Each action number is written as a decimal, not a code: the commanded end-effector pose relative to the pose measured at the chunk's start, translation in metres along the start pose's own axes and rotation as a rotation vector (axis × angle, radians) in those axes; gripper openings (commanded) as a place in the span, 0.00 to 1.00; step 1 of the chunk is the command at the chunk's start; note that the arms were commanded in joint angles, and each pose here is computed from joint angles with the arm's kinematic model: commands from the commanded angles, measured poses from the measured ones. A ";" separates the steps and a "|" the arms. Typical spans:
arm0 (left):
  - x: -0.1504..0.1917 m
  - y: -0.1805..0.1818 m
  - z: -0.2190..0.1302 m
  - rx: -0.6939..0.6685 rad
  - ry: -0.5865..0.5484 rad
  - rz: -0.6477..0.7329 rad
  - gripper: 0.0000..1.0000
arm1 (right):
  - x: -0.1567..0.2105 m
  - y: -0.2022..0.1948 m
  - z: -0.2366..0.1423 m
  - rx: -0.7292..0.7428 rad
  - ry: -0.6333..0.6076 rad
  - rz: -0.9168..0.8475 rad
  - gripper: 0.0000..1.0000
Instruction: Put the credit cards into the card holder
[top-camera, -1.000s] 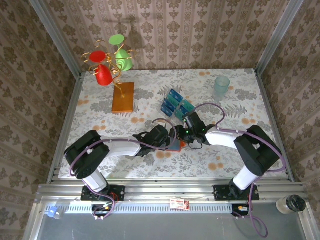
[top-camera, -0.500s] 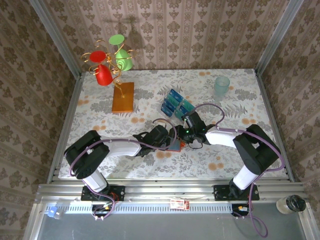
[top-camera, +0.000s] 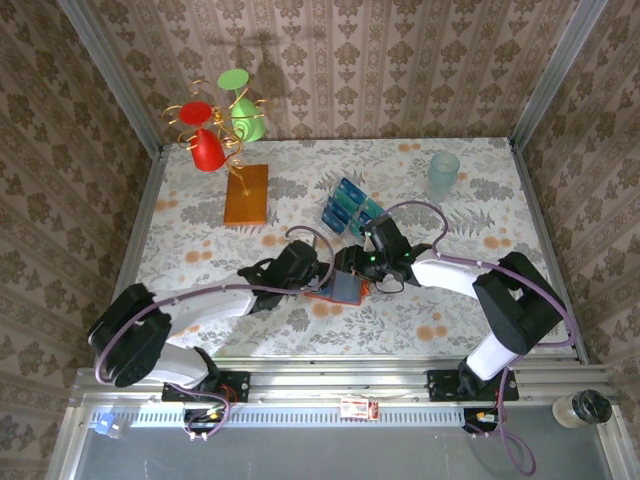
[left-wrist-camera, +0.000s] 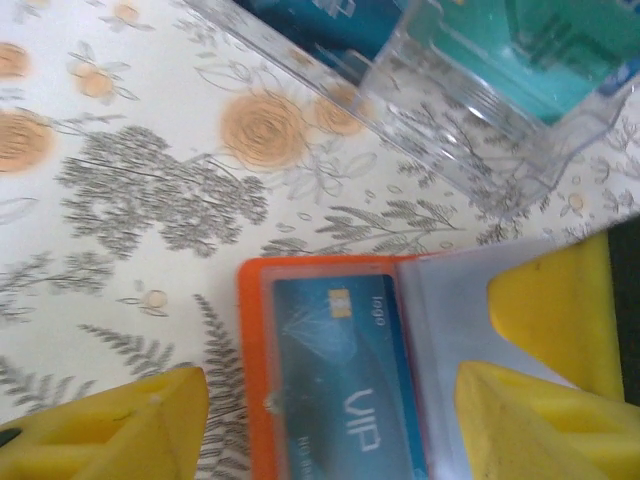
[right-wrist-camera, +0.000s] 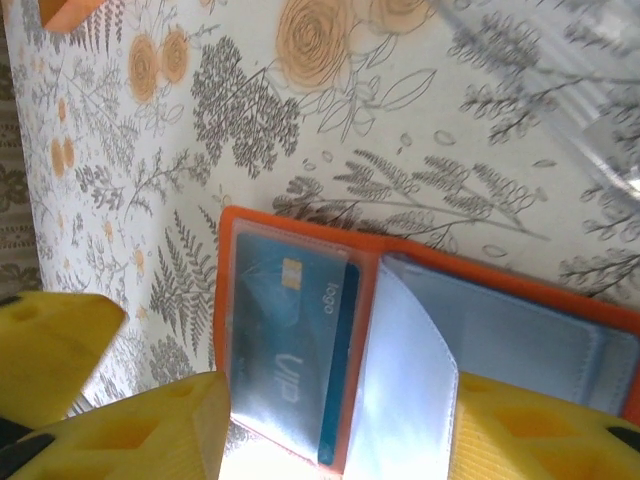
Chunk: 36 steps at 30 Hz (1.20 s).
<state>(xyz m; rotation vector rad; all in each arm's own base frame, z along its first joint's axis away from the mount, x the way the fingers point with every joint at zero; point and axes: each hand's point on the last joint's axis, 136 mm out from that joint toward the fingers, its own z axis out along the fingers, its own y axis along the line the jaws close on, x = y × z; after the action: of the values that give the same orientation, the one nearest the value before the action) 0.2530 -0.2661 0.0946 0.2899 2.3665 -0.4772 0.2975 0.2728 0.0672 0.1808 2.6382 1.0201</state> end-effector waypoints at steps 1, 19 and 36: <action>-0.002 0.022 -0.013 -0.037 -0.021 -0.027 0.68 | 0.005 0.015 -0.002 -0.004 0.017 -0.011 0.58; 0.010 0.080 -0.044 -0.084 -0.063 -0.140 0.68 | 0.017 0.035 0.049 0.046 0.090 -0.072 0.62; 0.018 0.085 -0.036 -0.095 -0.036 -0.144 0.69 | 0.015 0.038 0.036 0.024 0.093 -0.138 0.61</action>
<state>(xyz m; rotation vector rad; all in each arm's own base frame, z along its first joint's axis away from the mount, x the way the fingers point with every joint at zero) 0.2458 -0.1717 0.0865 0.0705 2.3695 -0.4220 0.2959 0.3322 0.0468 -0.0055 2.7293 0.9735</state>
